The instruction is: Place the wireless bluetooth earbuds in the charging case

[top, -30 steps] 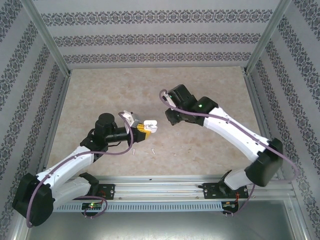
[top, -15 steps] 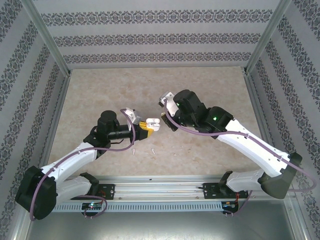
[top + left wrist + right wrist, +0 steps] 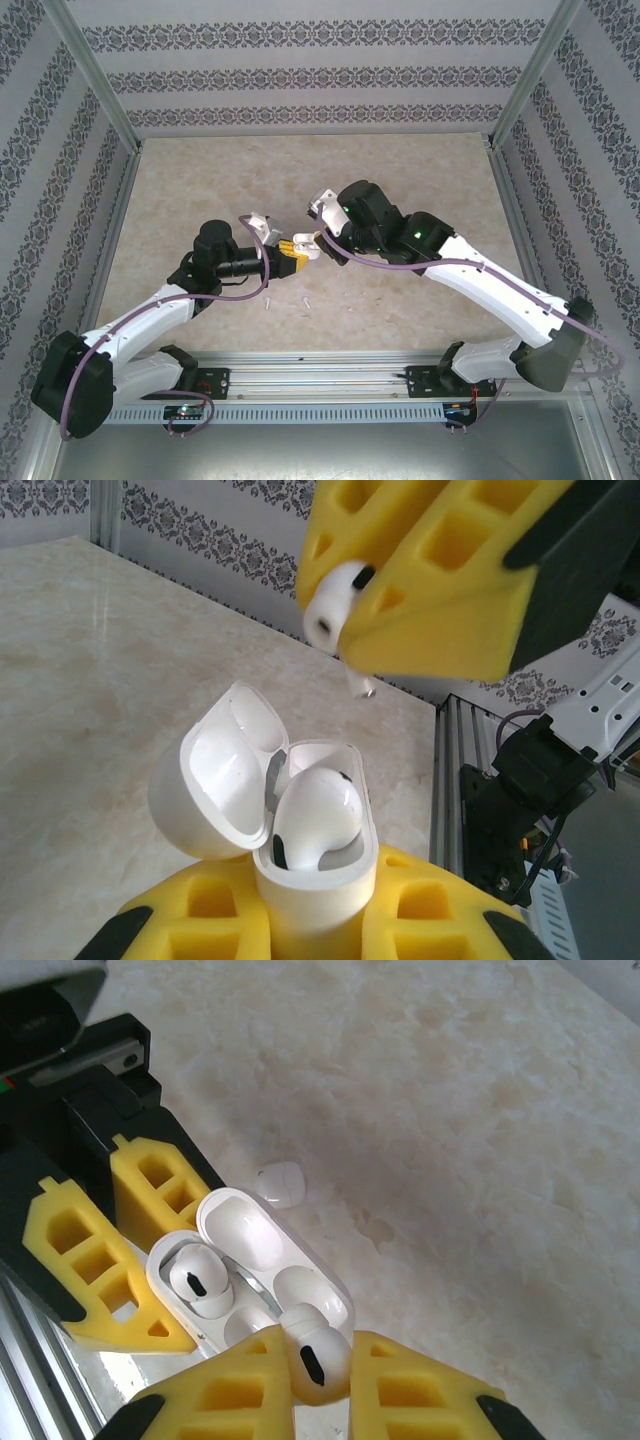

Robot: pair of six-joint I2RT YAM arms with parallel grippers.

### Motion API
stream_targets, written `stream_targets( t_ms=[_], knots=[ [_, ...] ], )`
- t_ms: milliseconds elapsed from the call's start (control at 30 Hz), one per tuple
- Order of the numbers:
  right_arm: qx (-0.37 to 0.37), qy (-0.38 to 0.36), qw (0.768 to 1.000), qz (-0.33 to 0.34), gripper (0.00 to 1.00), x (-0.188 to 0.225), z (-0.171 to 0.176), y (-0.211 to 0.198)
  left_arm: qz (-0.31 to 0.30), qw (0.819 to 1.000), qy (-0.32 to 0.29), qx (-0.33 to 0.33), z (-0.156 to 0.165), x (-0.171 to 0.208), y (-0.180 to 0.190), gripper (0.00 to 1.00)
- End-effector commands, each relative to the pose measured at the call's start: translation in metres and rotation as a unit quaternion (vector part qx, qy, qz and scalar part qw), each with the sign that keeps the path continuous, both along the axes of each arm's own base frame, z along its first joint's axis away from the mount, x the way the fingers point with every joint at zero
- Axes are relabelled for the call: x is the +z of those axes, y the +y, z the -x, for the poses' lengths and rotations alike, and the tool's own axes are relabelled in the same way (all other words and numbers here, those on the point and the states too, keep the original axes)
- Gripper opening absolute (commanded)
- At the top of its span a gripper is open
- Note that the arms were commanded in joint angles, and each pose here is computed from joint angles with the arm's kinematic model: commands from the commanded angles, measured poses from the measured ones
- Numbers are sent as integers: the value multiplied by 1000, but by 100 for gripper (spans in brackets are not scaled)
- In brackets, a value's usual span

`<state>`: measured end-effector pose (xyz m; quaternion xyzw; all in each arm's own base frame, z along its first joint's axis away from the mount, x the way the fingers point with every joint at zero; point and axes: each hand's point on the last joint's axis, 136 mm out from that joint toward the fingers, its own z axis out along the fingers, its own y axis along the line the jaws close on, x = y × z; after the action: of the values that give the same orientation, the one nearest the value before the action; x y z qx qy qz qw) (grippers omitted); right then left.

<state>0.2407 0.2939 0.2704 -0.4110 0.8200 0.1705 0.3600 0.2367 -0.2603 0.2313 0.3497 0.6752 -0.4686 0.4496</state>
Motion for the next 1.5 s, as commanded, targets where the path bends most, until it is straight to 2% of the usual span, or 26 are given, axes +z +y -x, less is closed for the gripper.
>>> stream_targets(
  t_ms=[0,533,733,1033,1467],
  knots=[
    [21,9,1000,11,14,-8,7,5,28,999,-33,-14,-1,27,-4,0],
    [46,26,999,12,15,-19,11,14,44,998,-26,-24,-2,32,-8,0],
    [58,50,997,18,20,-27,18,15,47,998,-27,-26,-4,33,-10,0],
    [42,60,996,43,16,-38,17,5,43,998,-30,-19,-6,33,-9,0],
    [34,73,997,-7,17,-15,24,-4,88,993,-63,-49,3,49,-12,0]
  ],
)
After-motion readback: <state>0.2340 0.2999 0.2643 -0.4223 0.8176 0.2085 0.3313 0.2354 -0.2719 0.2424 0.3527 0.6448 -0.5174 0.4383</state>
